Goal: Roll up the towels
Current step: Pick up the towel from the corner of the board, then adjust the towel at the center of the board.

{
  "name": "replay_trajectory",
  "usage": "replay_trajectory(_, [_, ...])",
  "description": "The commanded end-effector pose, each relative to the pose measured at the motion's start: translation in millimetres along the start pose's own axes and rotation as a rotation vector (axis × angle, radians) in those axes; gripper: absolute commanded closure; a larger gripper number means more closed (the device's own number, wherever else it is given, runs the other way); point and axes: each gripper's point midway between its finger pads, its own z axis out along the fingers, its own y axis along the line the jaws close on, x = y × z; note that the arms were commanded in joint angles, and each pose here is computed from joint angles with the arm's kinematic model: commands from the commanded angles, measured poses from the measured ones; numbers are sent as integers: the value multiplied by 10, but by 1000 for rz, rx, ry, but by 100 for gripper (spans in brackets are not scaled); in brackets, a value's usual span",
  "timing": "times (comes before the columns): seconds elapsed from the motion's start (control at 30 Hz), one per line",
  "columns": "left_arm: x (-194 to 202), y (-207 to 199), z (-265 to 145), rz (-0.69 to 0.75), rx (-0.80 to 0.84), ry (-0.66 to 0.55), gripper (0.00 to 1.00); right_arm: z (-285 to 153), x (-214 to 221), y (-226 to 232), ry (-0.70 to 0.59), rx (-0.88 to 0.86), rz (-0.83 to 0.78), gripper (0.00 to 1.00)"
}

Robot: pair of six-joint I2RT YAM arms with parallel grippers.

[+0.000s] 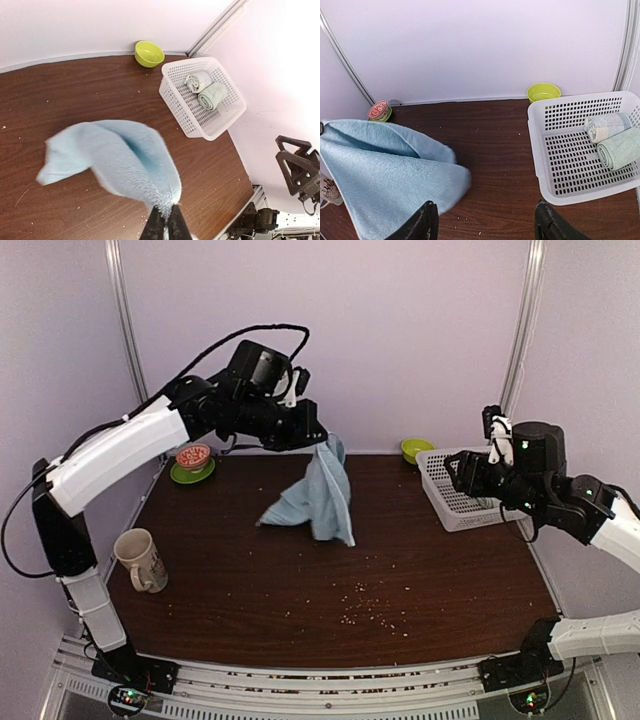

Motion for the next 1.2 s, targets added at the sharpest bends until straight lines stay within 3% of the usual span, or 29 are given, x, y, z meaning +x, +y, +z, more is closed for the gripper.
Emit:
replay_trajectory(0.0, [471, 838, 178, -159, -106, 74, 100, 44, 179, -82, 46, 29, -7, 35])
replay_trajectory(0.2, [1280, 1466, 527, -270, -182, 217, 100, 273, 877, 21, 210, -62, 24, 36])
replay_trajectory(0.3, [1428, 1569, 623, -261, -206, 253, 100, 360, 1223, 122, 325, -112, 38, 38])
replay_trajectory(0.43, [1515, 1624, 648, -232, -222, 282, 100, 388, 1434, 224, 384, -139, 30, 39])
replay_trajectory(0.63, [1656, 1654, 329, -171, -277, 315, 54, 400, 1460, 267, 390, -148, 28, 39])
replay_trajectory(0.73, [1897, 1659, 81, -111, -371, 351, 44, 414, 1582, 347, 421, -175, 21, 39])
replay_trajectory(0.8, [2104, 1646, -70, -99, -403, 379, 42, 428, 1723, 399, 457, -184, 14, 40])
replay_trajectory(0.93, [2515, 1433, -152, -54, -375, 422, 44, 408, 2032, 497, 521, -201, -6, 42])
replay_trajectory(1.07, [2701, 934, 10, 113, -266, 440, 46, 372, 2269, 436, 553, -162, 47, 45])
replay_trajectory(1.17, [2678, 393, 233, 288, -139, 428, 46, 333, 2233, 150, 486, -48, 102, 45])
